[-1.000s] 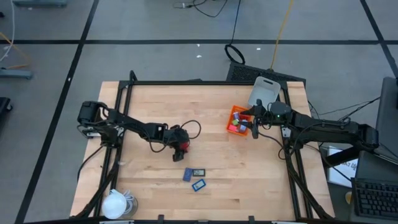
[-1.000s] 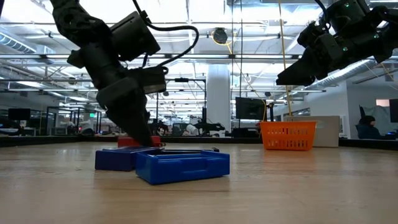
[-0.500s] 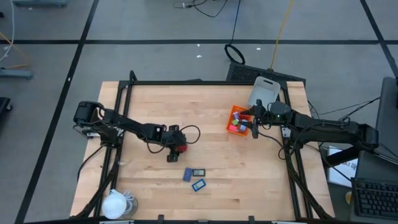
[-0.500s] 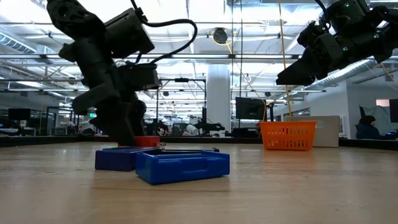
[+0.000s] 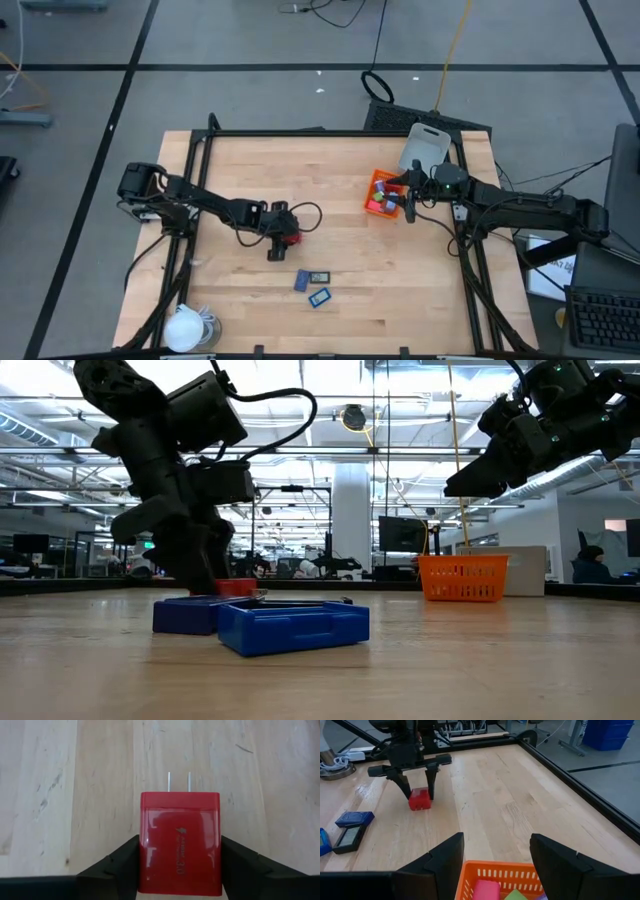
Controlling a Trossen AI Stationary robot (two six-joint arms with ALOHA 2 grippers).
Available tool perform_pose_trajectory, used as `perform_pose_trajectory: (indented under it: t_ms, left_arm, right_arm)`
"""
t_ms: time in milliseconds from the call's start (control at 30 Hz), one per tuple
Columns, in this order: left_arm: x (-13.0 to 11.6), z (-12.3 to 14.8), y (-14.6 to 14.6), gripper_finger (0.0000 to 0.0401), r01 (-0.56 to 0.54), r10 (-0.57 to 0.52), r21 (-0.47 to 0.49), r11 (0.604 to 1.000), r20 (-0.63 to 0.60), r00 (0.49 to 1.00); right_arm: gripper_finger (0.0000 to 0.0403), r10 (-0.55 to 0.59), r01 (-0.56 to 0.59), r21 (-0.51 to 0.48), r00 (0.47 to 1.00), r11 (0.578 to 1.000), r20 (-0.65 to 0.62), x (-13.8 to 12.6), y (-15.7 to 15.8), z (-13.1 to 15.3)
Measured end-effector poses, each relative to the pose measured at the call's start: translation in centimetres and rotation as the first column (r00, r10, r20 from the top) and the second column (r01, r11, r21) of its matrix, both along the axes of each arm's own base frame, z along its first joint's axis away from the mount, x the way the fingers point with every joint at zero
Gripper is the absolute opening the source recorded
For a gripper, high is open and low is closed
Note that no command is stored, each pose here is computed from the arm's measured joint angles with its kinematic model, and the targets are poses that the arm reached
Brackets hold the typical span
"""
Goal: Pick & Place Office items
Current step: Put the red charger adapter into the orange bin
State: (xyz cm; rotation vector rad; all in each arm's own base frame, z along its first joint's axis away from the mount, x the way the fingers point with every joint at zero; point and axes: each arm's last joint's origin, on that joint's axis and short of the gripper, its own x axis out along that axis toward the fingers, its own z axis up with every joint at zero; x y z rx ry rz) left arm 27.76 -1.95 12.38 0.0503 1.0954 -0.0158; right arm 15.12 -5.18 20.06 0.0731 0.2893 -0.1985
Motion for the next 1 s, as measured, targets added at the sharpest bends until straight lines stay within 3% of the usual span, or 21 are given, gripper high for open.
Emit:
perform_pose_trajectory:
  t_ms: [133,333,467,600,833,1000]
  left_arm:
    - [0.0,0.0,0.0,0.0213,-0.026,0.026,-0.002,1.0,0.002,1.0]
    - [0.4,0.9,0.2,0.0214,-0.175,0.176,-0.032,0.984,0.03,0.984]
    - [1.6,3.0,-0.4,0.0213,-0.127,0.136,-0.066,0.99,0.17,0.976]
    - [2.6,4.4,-0.9,0.0217,-0.05,0.065,-0.052,0.997,0.343,0.937]
    - [4.2,6.7,-0.5,0.0214,-0.024,0.003,0.027,0.999,0.588,0.809]
    - [4.9,8.5,0.0,0.0212,0.008,-0.032,0.036,0.999,0.732,0.681]
  right_arm:
    - [0.0219,0.0,0.0,0.0,1.0,1.0,0.0,0.0,0.0,0.0]
    - [0.0219,0.0,0.0,-0.003,1.0,1.0,0.007,0.0,0.0,0.1]
    - [0.0219,-0.002,0.002,0.005,1.0,1.0,0.028,0.2,-0.1,0.2]
    - [0.0219,0.009,-0.01,0.022,0.998,1.0,0.064,0.7,0.1,0.3]
    - [0.0219,0.078,-0.078,-0.007,0.996,0.997,0.04,2.1,0.7,-0.4]
    - [0.0219,0.123,-0.119,-0.05,0.989,0.992,0.076,3.7,1.0,-0.8]
